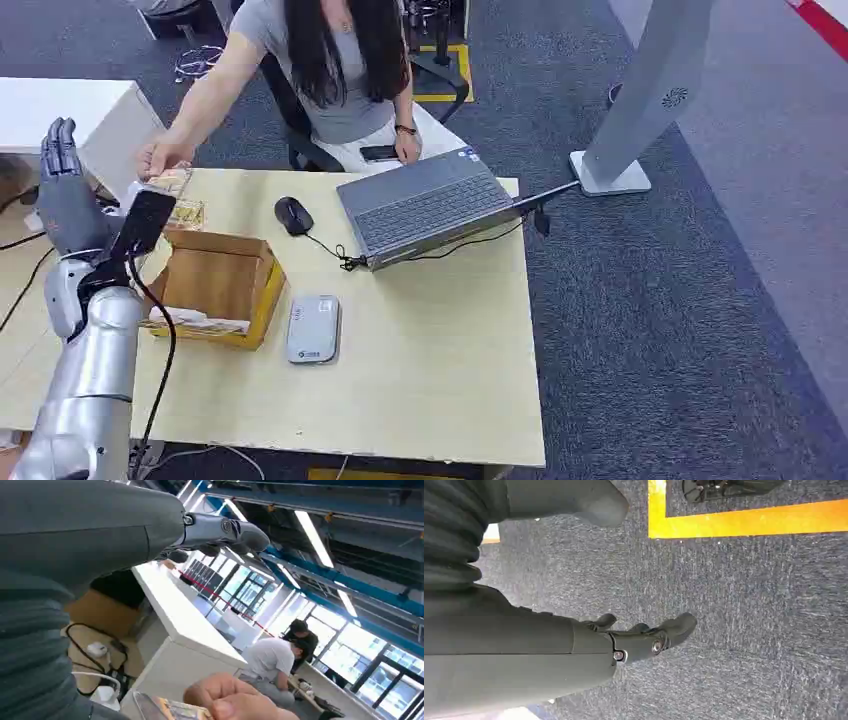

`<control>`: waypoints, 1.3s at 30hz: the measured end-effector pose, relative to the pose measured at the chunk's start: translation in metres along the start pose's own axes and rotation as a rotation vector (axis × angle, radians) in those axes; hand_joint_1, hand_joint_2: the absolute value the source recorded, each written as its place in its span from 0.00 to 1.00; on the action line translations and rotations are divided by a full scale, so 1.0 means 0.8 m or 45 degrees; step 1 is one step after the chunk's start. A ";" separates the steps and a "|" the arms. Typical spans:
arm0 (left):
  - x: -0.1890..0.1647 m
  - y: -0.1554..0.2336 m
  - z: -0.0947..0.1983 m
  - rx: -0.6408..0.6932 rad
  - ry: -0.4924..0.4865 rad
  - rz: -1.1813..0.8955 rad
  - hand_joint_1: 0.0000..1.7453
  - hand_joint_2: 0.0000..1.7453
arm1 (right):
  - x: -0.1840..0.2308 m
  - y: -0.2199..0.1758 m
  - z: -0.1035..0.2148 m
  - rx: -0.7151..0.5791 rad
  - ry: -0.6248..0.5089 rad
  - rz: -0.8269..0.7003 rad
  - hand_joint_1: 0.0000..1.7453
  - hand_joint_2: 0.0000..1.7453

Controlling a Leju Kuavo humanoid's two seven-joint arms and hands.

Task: Pass the card to the sensor for recognition and then transmit it.

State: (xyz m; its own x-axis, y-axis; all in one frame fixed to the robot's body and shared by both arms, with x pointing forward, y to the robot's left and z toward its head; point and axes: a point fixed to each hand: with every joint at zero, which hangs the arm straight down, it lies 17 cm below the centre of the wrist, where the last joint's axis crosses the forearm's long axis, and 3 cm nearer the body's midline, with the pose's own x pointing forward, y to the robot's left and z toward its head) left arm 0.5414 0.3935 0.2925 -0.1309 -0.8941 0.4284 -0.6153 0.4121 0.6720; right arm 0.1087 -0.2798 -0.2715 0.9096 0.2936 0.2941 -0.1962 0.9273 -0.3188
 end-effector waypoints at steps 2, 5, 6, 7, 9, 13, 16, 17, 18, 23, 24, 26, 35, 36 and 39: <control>0.007 -0.010 0.001 -0.028 -0.018 -0.018 0.00 1.00 | -0.001 0.000 0.000 0.000 0.004 0.001 0.00 1.00; 0.011 -0.020 0.004 -0.053 -0.030 -0.028 0.00 1.00 | -0.001 0.000 0.000 0.002 0.003 0.004 0.00 1.00; 0.011 -0.023 0.005 -0.061 -0.032 -0.029 0.00 1.00 | -0.001 0.001 0.000 0.003 0.002 0.007 0.00 1.00; 0.011 -0.024 0.006 -0.065 -0.032 -0.031 0.00 1.00 | -0.001 0.001 0.000 0.003 0.005 0.009 0.00 1.00; 0.010 -0.025 0.006 -0.067 -0.032 -0.033 0.00 1.00 | -0.002 0.001 0.000 0.005 0.006 0.010 0.00 1.00; 0.007 -0.031 0.011 -0.075 -0.037 -0.074 1.00 1.00 | -0.004 0.006 0.001 0.025 0.019 0.024 0.00 1.00; 0.005 -0.033 0.013 -0.079 -0.043 -0.097 1.00 1.00 | -0.003 0.008 0.002 0.029 0.016 0.031 0.00 1.00; 0.005 -0.035 0.014 -0.083 -0.045 -0.101 1.00 1.00 | -0.003 0.008 0.002 0.030 0.015 0.031 0.00 1.00; 0.005 -0.036 0.015 -0.085 -0.044 -0.103 1.00 1.00 | -0.003 0.009 0.002 0.031 0.015 0.032 0.00 1.00; 0.003 -0.039 0.017 -0.095 -0.043 -0.103 1.00 1.00 | -0.003 0.009 0.002 0.032 0.016 0.034 0.00 1.00; 0.003 -0.039 0.017 -0.095 -0.046 -0.102 1.00 1.00 | -0.003 0.009 0.002 0.032 0.016 0.034 0.00 1.00; 0.003 -0.039 0.018 -0.095 -0.044 -0.100 1.00 1.00 | -0.003 0.009 0.002 0.032 0.016 0.034 0.00 1.00; 0.005 -0.041 0.020 -0.103 -0.058 -0.093 1.00 1.00 | -0.003 0.009 0.002 0.031 0.016 0.035 0.00 1.00; 0.005 -0.042 0.021 -0.108 -0.059 -0.092 1.00 1.00 | -0.003 0.009 0.002 0.031 0.016 0.036 0.00 1.00; 0.009 -0.048 0.025 -0.126 -0.072 -0.091 1.00 1.00 | -0.003 0.009 0.002 0.031 0.016 0.036 0.00 1.00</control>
State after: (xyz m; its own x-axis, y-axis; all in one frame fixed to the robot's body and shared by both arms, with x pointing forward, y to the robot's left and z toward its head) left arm 0.5489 0.3675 0.2580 -0.1351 -0.9291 0.3443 -0.5454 0.3598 0.7570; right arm 0.1042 -0.2734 -0.2730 0.9080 0.3167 0.2744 -0.2303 0.9242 -0.3047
